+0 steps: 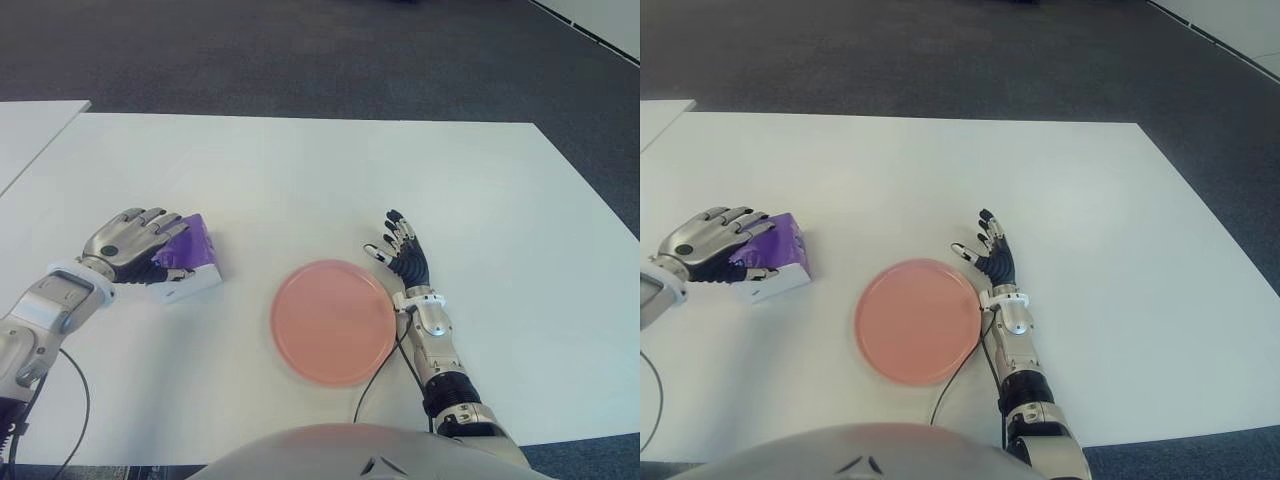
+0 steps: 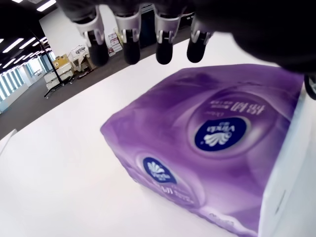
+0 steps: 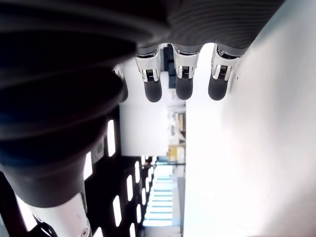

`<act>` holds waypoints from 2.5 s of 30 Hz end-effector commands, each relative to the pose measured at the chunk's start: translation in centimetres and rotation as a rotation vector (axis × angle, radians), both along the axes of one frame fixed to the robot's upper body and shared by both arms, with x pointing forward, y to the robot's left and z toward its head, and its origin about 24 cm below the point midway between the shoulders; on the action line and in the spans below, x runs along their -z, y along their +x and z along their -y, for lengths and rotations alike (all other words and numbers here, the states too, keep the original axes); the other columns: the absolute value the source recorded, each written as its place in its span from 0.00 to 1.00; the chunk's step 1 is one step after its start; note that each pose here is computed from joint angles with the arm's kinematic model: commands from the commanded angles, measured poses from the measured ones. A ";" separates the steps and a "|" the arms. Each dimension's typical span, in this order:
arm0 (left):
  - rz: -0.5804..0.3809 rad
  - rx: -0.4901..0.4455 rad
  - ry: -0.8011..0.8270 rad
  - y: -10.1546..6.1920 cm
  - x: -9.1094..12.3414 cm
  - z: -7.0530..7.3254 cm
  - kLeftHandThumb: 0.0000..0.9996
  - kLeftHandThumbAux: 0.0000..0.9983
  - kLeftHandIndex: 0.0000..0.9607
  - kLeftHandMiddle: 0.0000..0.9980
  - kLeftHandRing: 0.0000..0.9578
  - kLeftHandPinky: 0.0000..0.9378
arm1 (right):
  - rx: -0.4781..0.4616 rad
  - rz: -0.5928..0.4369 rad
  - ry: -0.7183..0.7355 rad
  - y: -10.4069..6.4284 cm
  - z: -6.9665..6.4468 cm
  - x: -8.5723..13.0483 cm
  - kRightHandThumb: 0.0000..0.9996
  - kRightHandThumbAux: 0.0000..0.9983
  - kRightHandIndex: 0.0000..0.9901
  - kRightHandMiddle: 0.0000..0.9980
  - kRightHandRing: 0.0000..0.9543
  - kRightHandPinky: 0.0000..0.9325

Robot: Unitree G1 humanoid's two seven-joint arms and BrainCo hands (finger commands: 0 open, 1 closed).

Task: Put the tissue paper into the plate.

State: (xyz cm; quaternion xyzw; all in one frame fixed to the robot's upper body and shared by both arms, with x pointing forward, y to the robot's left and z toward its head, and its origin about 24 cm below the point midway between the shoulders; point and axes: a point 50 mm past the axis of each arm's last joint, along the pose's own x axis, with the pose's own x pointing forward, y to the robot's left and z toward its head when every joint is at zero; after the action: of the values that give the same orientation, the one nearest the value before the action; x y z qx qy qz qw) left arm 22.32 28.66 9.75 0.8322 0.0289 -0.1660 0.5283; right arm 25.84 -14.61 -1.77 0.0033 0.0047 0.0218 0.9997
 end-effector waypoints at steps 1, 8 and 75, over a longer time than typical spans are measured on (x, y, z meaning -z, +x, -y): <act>-0.002 0.003 0.008 0.1 0.1 0.0 0.21 0.12 0.00 0.00 0.00 0.00 | 0.030 -0.265 0.004 -3.7 0.4 4.6 0.00 0.77 0.00 0.00 0.00 0.00; -0.015 0.014 -0.001 0.0 0.5 0.2 0.21 0.12 0.00 0.00 0.00 0.00 | 0.027 -0.258 0.004 -3.7 0.5 4.5 0.00 0.75 0.00 0.00 0.00 0.00; 0.015 -0.100 -0.087 -1.6 9.1 -0.6 0.20 0.21 0.00 0.00 0.00 0.00 | 0.001 -0.226 0.004 -4.0 0.7 4.2 0.00 0.78 0.00 0.00 0.00 0.00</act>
State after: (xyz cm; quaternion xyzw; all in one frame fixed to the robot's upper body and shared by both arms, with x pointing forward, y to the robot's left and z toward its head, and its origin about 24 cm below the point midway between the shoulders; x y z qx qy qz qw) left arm 22.06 29.19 2.83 0.8176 0.0195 -0.1024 0.5663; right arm 25.23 -14.67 -1.81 -0.0004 0.0058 0.0355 0.9994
